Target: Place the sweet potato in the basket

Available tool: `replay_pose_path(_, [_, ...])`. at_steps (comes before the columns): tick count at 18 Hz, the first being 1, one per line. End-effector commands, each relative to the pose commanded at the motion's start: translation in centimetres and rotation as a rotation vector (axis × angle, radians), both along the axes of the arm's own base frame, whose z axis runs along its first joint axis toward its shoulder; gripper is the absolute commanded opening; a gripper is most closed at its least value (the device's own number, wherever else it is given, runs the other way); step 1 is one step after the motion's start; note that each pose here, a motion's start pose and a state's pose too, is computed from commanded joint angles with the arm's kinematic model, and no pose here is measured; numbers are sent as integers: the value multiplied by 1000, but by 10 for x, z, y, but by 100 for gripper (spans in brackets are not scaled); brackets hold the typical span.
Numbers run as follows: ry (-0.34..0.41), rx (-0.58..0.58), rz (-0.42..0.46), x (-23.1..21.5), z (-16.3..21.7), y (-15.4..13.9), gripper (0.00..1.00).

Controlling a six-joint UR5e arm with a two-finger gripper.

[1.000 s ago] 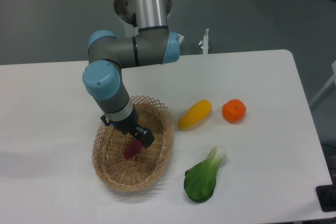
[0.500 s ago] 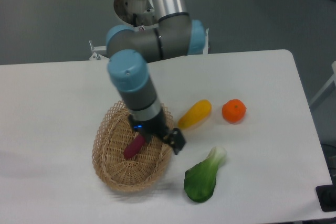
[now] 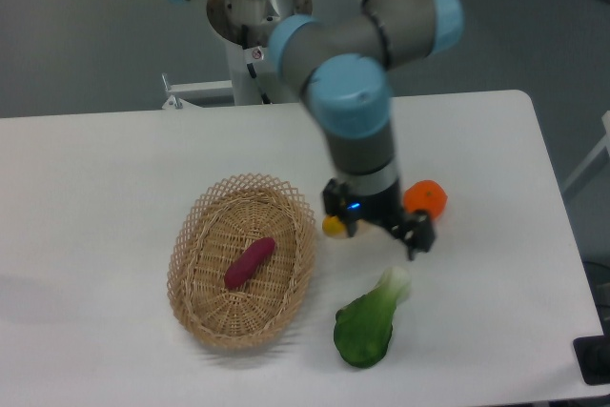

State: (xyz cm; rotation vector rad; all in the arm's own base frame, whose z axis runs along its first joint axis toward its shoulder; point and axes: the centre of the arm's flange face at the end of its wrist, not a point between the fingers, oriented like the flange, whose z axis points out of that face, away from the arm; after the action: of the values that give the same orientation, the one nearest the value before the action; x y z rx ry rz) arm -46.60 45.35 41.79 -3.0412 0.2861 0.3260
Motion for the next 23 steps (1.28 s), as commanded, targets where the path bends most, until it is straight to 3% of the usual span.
replay_pose_path(7, [-31, -35, -114, -39, 16, -62, 100])
replay_pose_path(23, [-42, 41, -91, -46, 24, -72, 100])
